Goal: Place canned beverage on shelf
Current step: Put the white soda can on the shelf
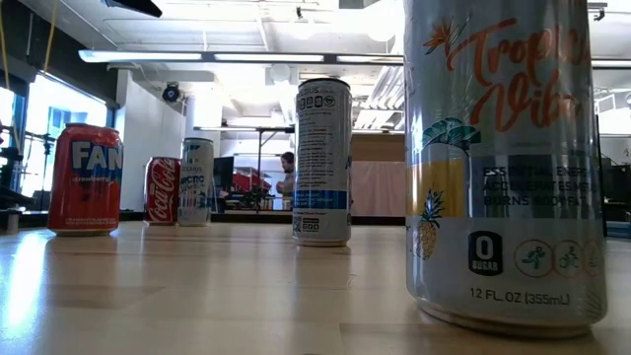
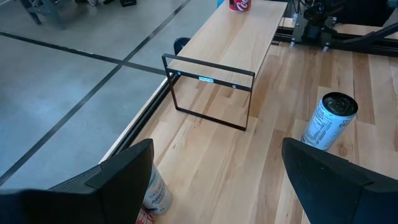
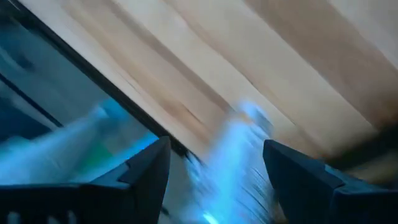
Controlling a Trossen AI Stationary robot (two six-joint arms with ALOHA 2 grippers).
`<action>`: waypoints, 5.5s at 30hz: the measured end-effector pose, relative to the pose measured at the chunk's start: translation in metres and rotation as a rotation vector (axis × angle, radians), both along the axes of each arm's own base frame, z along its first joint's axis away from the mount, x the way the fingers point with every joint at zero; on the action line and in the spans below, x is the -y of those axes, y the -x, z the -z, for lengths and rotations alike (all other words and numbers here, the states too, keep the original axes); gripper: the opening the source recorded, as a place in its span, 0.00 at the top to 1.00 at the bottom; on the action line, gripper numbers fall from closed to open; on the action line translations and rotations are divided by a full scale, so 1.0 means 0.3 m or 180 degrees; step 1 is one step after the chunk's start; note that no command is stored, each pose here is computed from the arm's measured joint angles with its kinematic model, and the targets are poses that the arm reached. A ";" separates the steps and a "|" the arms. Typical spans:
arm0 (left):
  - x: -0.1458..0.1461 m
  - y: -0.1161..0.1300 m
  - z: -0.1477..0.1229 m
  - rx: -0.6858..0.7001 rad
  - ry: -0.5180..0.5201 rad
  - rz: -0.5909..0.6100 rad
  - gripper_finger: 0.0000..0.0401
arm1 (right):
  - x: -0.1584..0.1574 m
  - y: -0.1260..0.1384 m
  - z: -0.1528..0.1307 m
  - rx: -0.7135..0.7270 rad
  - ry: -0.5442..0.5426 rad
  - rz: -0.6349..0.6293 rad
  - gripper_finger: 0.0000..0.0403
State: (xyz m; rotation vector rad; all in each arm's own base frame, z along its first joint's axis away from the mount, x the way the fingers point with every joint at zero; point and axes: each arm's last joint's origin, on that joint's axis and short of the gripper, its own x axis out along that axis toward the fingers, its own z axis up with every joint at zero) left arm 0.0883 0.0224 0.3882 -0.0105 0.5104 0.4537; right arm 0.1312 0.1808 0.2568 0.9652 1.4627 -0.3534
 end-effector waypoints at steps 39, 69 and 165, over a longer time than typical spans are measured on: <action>0.000 0.000 0.000 0.0001 0.0000 0.0000 0.16 | 0.028 0.176 -0.109 0.0588 -0.0209 -0.0727 0.21; 0.000 0.000 0.000 0.0001 0.0000 -0.0001 0.16 | -0.069 0.148 -0.073 0.0338 -0.0556 -0.0965 0.17; 0.000 0.000 0.000 0.0001 0.0000 0.0000 0.16 | -0.178 0.059 -0.131 -0.0148 0.0862 -0.1929 0.17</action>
